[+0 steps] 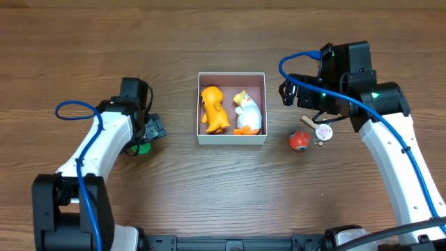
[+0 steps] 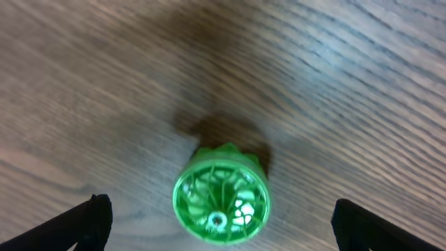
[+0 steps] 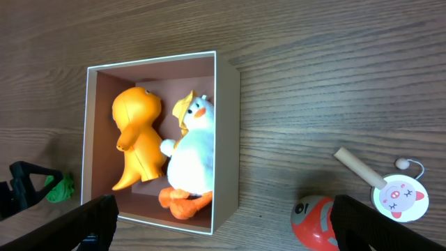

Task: Pack container

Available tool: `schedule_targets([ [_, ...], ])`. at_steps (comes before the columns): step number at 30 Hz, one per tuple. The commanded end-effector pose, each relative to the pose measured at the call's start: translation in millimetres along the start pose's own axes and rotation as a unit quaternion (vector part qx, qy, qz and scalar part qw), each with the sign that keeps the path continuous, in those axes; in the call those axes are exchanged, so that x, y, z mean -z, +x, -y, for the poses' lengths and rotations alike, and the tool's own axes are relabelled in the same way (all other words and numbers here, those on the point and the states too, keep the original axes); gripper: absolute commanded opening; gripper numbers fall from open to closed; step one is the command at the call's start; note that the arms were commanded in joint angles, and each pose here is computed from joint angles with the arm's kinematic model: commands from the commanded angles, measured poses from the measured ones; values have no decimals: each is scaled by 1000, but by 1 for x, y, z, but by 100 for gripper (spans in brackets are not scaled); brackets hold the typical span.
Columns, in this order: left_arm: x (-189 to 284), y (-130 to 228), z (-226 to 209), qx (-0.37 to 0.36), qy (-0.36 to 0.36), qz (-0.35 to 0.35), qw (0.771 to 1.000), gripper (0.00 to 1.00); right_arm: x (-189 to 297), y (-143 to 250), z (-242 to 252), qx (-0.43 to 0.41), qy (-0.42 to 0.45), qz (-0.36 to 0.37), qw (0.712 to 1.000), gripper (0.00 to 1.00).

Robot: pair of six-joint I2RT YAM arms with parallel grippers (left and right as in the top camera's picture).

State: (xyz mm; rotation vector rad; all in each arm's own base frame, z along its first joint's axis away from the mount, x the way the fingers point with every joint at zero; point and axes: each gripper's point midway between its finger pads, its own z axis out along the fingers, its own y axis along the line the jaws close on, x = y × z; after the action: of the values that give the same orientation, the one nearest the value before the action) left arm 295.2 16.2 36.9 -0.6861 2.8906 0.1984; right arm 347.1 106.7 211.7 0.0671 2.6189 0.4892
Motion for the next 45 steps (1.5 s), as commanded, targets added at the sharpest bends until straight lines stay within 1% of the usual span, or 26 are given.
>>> schedule_targets([
  [1, -9, 4, 12, -38, 30, -18, 999, 100, 6, -8, -7, 5, -8, 12, 1000, 100],
  [24, -37, 15, 11, -68, 12, -56, 996, 100, 6, -8, -7, 5, -8, 12, 1000, 100],
  [26, -37, 14, 11, -69, 12, -56, 996, 91, 6, -8, -7, 5, -8, 12, 1000, 100],
  [28, -37, 14, 11, -69, 13, -54, 996, 87, 6, -8, -7, 5, -8, 12, 1000, 100],
  [29, -37, 14, 11, -69, 13, -54, 996, 82, 6, -8, -7, 5, -8, 12, 1000, 100],
  [34, -37, 14, 11, -84, 13, -54, 995, 68, 6, -8, -7, 5, -8, 12, 1000, 100],
  [36, -37, 14, 10, -88, 9, -54, 995, 66, 6, -8, -7, 5, -8, 12, 1000, 100],
  [40, -36, 14, 10, -87, 9, -55, 995, 64, 6, -8, -7, 5, -8, 12, 1000, 100],
  [45, -31, 10, 11, -87, 9, -54, 995, 59, 6, -8, -7, 5, -8, 12, 1000, 100],
])
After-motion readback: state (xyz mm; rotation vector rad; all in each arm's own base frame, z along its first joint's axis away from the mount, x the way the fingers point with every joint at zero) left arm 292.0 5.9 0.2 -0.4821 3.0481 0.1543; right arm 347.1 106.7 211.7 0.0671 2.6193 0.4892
